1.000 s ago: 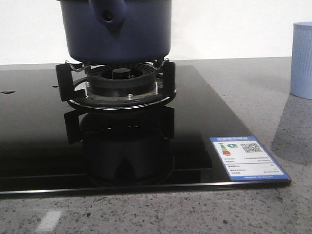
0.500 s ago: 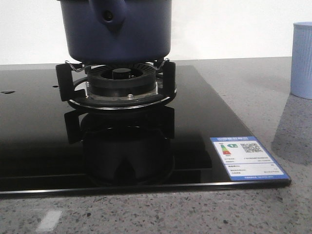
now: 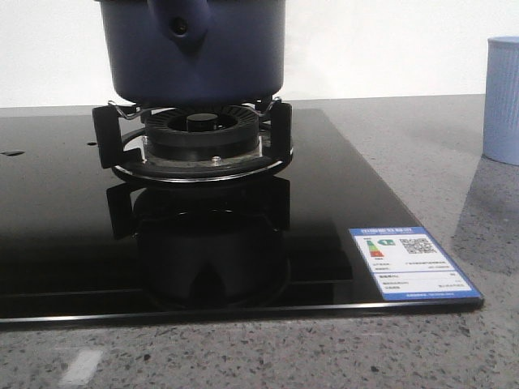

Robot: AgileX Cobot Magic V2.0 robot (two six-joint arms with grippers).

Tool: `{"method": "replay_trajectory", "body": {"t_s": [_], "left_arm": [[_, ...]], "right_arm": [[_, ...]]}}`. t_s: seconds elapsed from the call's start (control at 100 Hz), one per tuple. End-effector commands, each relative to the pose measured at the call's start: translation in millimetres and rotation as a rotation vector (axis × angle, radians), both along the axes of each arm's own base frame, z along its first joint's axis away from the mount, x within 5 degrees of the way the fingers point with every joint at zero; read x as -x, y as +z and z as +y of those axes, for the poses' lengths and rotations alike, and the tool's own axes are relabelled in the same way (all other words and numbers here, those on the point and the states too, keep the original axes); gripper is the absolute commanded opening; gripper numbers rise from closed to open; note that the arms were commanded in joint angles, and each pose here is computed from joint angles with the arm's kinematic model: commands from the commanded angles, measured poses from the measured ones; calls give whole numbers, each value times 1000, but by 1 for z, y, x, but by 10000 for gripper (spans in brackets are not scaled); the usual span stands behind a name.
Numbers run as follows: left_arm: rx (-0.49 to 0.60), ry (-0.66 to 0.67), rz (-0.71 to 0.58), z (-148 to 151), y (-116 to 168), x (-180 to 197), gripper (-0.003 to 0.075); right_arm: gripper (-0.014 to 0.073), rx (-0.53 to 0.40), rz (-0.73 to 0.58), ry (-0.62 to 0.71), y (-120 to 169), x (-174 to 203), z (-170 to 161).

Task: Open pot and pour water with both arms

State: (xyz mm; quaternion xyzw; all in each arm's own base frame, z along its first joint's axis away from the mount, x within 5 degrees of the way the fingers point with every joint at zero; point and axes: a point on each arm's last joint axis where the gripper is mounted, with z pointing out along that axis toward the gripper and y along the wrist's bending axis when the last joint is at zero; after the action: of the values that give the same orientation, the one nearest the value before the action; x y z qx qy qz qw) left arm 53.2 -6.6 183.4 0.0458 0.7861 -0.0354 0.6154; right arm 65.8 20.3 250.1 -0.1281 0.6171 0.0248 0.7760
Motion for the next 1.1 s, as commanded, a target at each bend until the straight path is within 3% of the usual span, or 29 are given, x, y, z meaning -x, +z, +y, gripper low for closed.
{"method": "replay_trajectory", "body": {"t_s": [0.0,0.19,0.63,1.09], "left_arm": [[28,7,-32,0,-7,0,-19],[28,7,-32,0,-7,0,-19],[28,7,-34,0,-7,0,-19],[28,7,-34,0,-7,0,-19]], "right_arm": [[-66,13,-35,-91,1,-2,-8],[-66,-40,42,-197,-31,0,-18],[-66,-6,413,-262,-69,13,-22],[-66,-4,414,-262,-69,13,-22]]}}
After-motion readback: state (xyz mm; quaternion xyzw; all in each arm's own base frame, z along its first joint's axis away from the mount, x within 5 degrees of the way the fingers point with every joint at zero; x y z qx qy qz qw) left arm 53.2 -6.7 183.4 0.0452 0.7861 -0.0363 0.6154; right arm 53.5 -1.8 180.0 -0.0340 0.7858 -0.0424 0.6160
